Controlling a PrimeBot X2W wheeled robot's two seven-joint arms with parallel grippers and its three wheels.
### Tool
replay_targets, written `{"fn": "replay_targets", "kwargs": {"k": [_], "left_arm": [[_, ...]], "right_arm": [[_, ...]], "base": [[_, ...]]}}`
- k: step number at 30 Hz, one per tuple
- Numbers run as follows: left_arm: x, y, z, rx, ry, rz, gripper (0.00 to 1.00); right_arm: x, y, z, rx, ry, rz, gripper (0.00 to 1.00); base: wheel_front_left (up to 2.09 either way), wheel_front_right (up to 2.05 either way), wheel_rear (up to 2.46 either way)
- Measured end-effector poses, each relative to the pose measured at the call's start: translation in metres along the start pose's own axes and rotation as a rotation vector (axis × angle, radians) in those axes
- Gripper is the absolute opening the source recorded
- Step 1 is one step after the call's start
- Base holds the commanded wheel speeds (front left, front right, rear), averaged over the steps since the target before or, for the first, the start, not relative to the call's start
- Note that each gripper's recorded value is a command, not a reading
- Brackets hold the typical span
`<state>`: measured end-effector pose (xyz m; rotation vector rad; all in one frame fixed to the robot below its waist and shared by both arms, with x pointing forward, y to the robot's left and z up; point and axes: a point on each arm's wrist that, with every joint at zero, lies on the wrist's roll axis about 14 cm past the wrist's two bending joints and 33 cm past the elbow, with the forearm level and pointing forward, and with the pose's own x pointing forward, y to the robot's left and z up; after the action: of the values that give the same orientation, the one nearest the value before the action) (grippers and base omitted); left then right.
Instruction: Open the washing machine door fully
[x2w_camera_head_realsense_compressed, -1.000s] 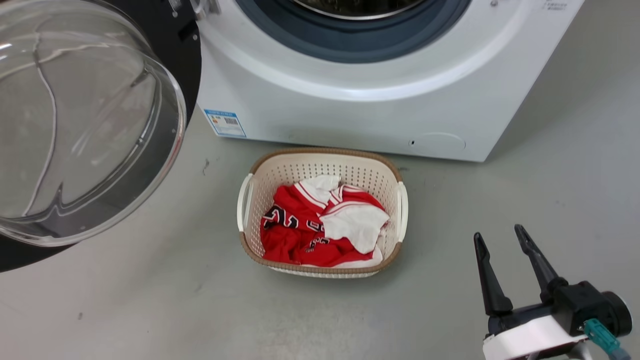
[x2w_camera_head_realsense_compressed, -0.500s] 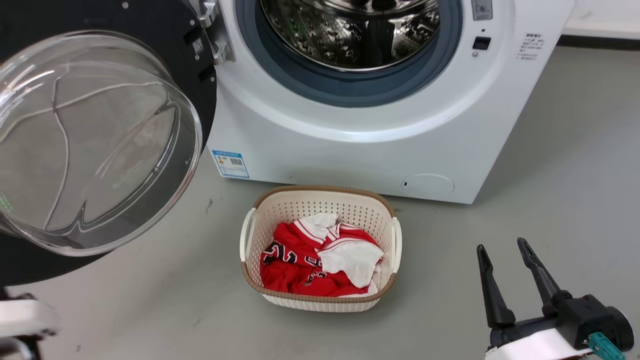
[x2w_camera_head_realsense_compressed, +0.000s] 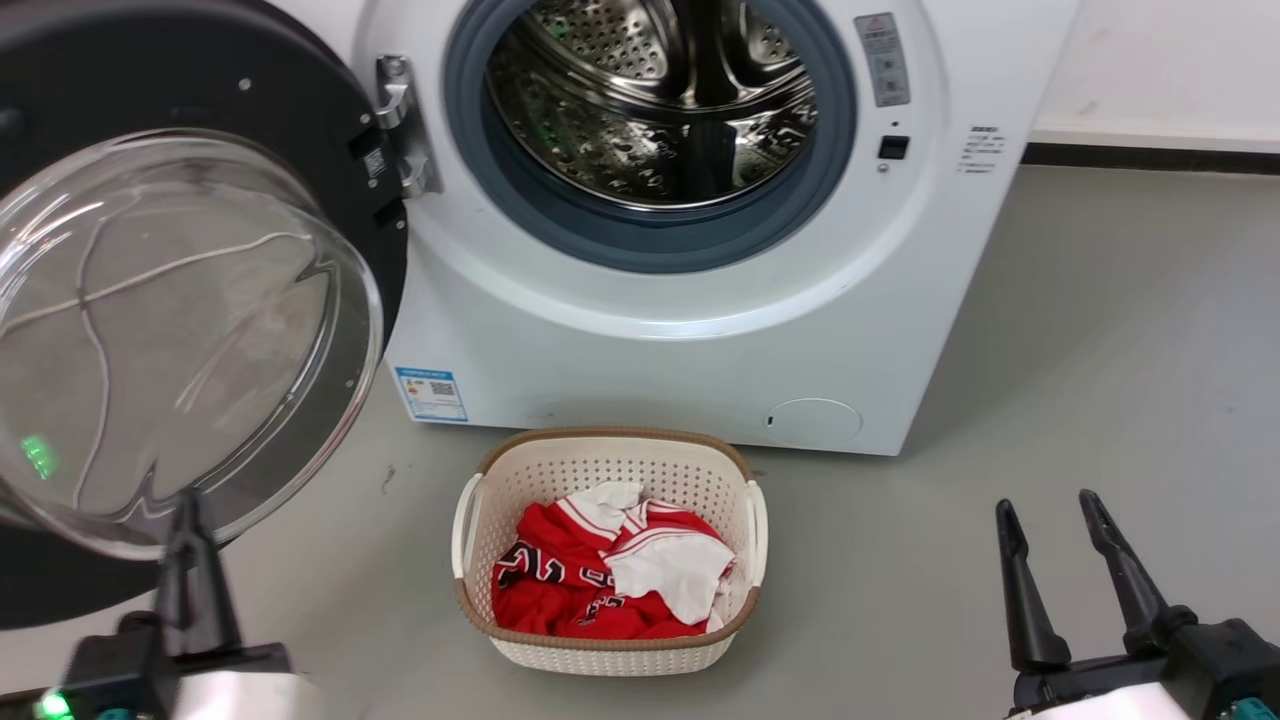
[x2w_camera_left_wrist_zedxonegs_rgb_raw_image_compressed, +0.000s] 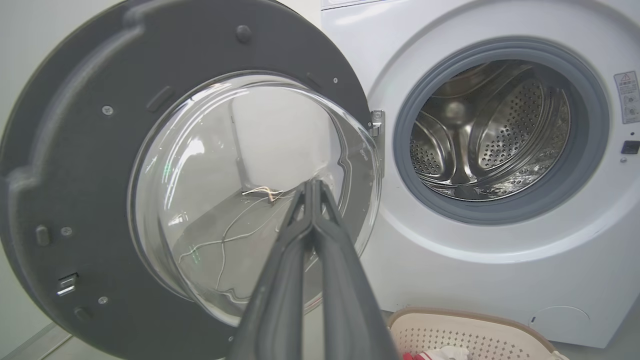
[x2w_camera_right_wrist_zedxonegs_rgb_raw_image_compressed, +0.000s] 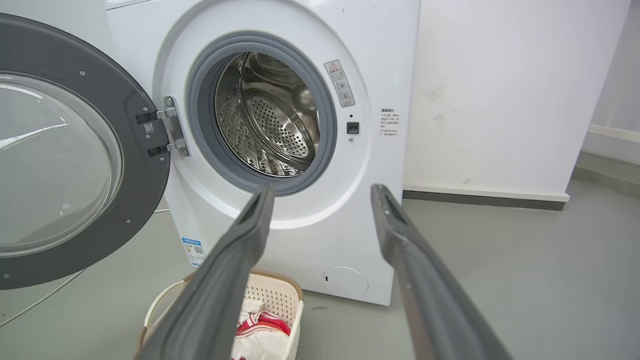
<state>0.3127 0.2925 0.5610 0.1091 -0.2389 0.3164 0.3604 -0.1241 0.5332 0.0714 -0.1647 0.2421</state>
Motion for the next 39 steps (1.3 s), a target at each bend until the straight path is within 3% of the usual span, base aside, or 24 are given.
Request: {"fn": "replay_targets", "kwargs": {"k": [8,11,12,13,28,29,35,39], "left_arm": [[-0.009,-0.066,-0.009,-0.086,0.034,-0.173,0.00],[-0.011,-0.079,-0.011,-0.117,0.046,-0.197,0.42],[-0.011,-0.083,-0.011,-0.122,0.047,-0.206,0.97],[-0.013,-0.087,-0.011,-0.126,0.050,-0.217,1.00],[-0.023,-0.110,-0.022,-0.148,0.098,-0.272,1.00],[-0.023,-0.110,-0.023,-0.142,0.098,-0.270,0.00],[-0.032,-0.109,-0.042,-0.144,0.167,-0.269,0.00],[-0.033,-0.108,-0.048,-0.222,0.206,-0.248,0.00]], "right_arm": [[-0.017,-0.021,0.012,-0.020,-0.028,-0.073,1.00],[-0.026,-0.028,0.013,-0.018,-0.025,-0.102,1.00],[-0.028,-0.030,0.013,-0.019,-0.026,-0.109,1.00],[-0.030,-0.032,0.014,-0.018,-0.028,-0.118,1.00],[-0.044,-0.045,0.013,-0.005,-0.020,-0.171,1.00],[-0.044,-0.045,0.013,-0.004,-0.020,-0.172,0.00],[-0.049,-0.045,-0.005,0.017,0.035,-0.180,0.00],[-0.049,-0.048,-0.009,0.098,0.043,-0.201,0.00]], "base": [[0.00,0.00,0.00],[0.00,0.00,0.00],[0.00,0.00,0.00],[0.00,0.00,0.00],[0.00,0.00,0.00],[0.00,0.00,0.00],[0.00,0.00,0.00],[0.00,0.00,0.00]]}}
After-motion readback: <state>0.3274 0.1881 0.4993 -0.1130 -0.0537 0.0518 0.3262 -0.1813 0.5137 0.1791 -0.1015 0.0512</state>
